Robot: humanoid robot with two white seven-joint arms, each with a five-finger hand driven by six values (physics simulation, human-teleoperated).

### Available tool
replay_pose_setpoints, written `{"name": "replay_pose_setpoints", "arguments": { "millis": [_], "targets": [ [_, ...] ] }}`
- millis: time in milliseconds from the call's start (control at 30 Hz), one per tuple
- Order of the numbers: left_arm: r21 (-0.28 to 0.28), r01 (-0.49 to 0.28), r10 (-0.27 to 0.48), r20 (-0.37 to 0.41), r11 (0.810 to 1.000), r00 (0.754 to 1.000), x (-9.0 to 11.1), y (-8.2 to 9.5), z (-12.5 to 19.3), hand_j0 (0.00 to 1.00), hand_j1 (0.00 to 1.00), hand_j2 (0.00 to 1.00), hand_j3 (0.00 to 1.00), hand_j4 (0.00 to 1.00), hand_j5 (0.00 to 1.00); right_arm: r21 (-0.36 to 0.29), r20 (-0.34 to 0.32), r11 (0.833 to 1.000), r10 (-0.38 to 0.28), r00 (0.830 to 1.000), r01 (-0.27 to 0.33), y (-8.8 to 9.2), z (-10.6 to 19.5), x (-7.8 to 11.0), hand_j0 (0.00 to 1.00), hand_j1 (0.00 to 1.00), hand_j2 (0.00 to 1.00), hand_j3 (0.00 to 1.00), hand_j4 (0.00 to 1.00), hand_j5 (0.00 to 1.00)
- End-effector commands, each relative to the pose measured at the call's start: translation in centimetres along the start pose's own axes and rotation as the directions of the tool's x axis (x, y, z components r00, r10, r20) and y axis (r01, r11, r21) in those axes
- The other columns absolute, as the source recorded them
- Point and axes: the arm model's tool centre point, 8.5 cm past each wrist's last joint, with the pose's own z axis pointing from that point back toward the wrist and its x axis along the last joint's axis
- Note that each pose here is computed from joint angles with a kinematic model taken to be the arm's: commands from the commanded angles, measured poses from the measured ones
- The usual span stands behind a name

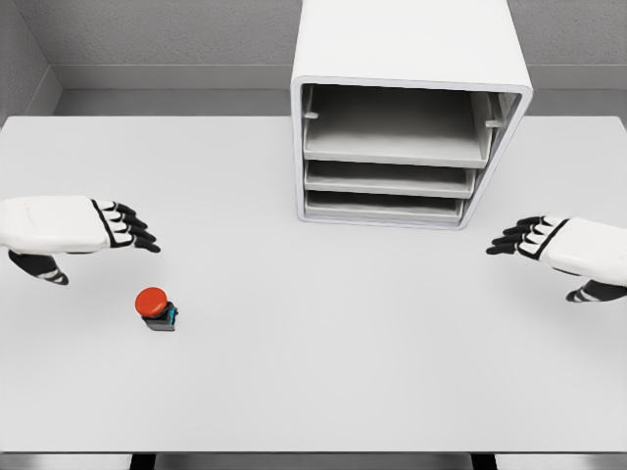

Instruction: Slide open multi-storey tabletop storage cabinets and put open load switch and slide close multi-storey tabletop storage cabinets

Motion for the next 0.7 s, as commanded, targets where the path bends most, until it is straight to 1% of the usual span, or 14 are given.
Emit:
{"name": "replay_pose_setpoints", "arguments": {
  "millis": [0, 67, 100, 133, 167, 200, 233, 300, 333, 400, 467, 500, 567, 667],
  "targets": [
    [-0.001, -0.003, 0.003, 0.002, 1.0, 1.0, 0.1, 0.0, 0.1, 1.0, 1.0, 1.0, 1.0, 1.0, 1.0, 0.009, 0.016, 1.0, -0.008, 1.0, 0.008, 0.3, -0.4, 0.4, 1.0, 1.0, 1.0, 1.0, 1.0, 1.0],
    [-0.002, 0.001, -0.001, 0.004, 1.0, 1.0, 0.3, 0.1, 0.1, 1.0, 1.0, 1.0, 1.0, 1.0, 1.0, 0.005, 0.014, 1.0, -0.009, 1.0, 0.009, 0.2, -0.3, 0.3, 1.0, 1.0, 1.0, 1.0, 1.0, 1.0],
    [-0.003, 0.014, -0.014, 0.021, 1.0, 1.0, 0.9, 0.3, 0.0, 1.0, 1.0, 1.0, 1.0, 1.0, 1.0, 0.004, 0.012, 1.0, -0.014, 1.0, 0.014, 0.3, -0.3, 0.2, 1.0, 1.0, 1.0, 1.0, 1.0, 1.0],
    [-0.012, 0.017, -0.016, 0.039, 1.0, 0.999, 1.4, 0.1, -0.4, 1.0, 1.0, 1.0, 1.0, 1.0, 1.0, 0.005, 0.012, 1.0, -0.012, 1.0, 0.012, 0.3, -0.4, 0.2, 1.0, 1.0, 1.0, 1.0, 1.0, 1.0],
    [-0.013, 0.015, -0.015, 0.047, 1.0, 0.999, 1.5, 0.0, -0.7, 1.0, 1.0, 1.0, 1.0, 1.0, 1.0, -0.006, 0.019, 1.0, -0.006, 1.0, 0.007, -0.2, -0.6, 0.2, 1.0, 1.0, 1.0, 1.0, 1.0, 1.0],
    [-0.013, 0.02, -0.019, 0.062, 1.0, 0.998, 1.9, 0.0, -1.0, 1.0, 1.0, 1.0, 1.0, 1.0, 1.0, -0.007, 0.04, 1.0, 0.007, 0.999, -0.006, -0.6, -1.4, 0.5, 1.0, 1.0, 1.0, 1.0, 1.0, 1.0],
    [-0.029, 0.01, -0.007, 0.077, 1.0, 0.997, 2.2, -0.6, -1.5, 1.0, 1.0, 1.0, 1.0, 1.0, 1.0, -0.005, 0.073, 1.0, 0.026, 0.997, -0.026, -1.3, -2.7, 0.9, 1.0, 1.0, 1.0, 1.0, 1.0, 1.0],
    [-0.028, 0.003, 0.0, 0.126, 1.0, 0.992, 3.1, -0.9, -3.3, 1.0, 1.0, 1.0, 1.0, 1.0, 1.0, -0.01, 0.121, 0.999, 0.048, 0.991, -0.047, -2.2, -4.4, 1.7, 1.0, 1.0, 1.0, 1.0, 1.0, 1.0],
    [-0.034, 0.006, -0.001, 0.144, 0.999, 0.99, 3.4, -0.9, -4.0, 1.0, 1.0, 1.0, 1.0, 1.0, 1.0, -0.013, 0.121, 0.999, 0.051, 0.991, -0.05, -2.4, -4.4, 1.6, 1.0, 1.0, 1.0, 1.0, 1.0, 1.0],
    [-0.028, 0.002, 0.004, 0.181, 1.0, 0.983, 4.1, -1.0, -5.3, 1.0, 1.0, 1.0, 1.0, 1.0, 1.0, -0.027, 0.124, 0.998, 0.054, 0.991, -0.052, -3.0, -4.4, 1.6, 1.0, 1.0, 1.0, 1.0, 1.0, 1.0],
    [-0.03, -0.001, 0.006, 0.188, 1.0, 0.982, 4.3, -1.1, -5.6, 1.0, 1.0, 1.0, 1.0, 1.0, 1.0, -0.058, 0.137, 0.997, 0.051, 0.989, -0.043, -4.0, -4.2, 1.6, 1.0, 1.0, 1.0, 1.0, 1.0, 1.0],
    [-0.04, -0.004, 0.011, 0.194, 0.999, 0.981, 4.4, -1.4, -5.7, 1.0, 1.0, 1.0, 1.0, 1.0, 1.0, -0.078, 0.145, 0.996, 0.047, 0.988, -0.036, -4.6, -4.1, 1.7, 1.0, 1.0, 1.0, 1.0, 1.0, 1.0],
    [-0.043, -0.005, 0.014, 0.194, 0.999, 0.981, 4.4, -1.5, -5.7, 1.0, 1.0, 1.0, 1.0, 1.0, 1.0, -0.089, 0.15, 0.995, 0.061, 0.987, -0.048, -5.4, -4.2, 1.7, 1.0, 1.0, 1.0, 1.0, 1.0, 1.0],
    [-0.045, -0.005, 0.013, 0.189, 0.999, 0.982, 4.3, -1.5, -5.5, 1.0, 1.0, 1.0, 1.0, 1.0, 1.0, -0.117, 0.176, 0.992, 0.066, 0.982, -0.046, -6.5, -4.7, 2.1, 1.0, 1.0, 1.0, 1.0, 1.0, 1.0]
  ]
}}
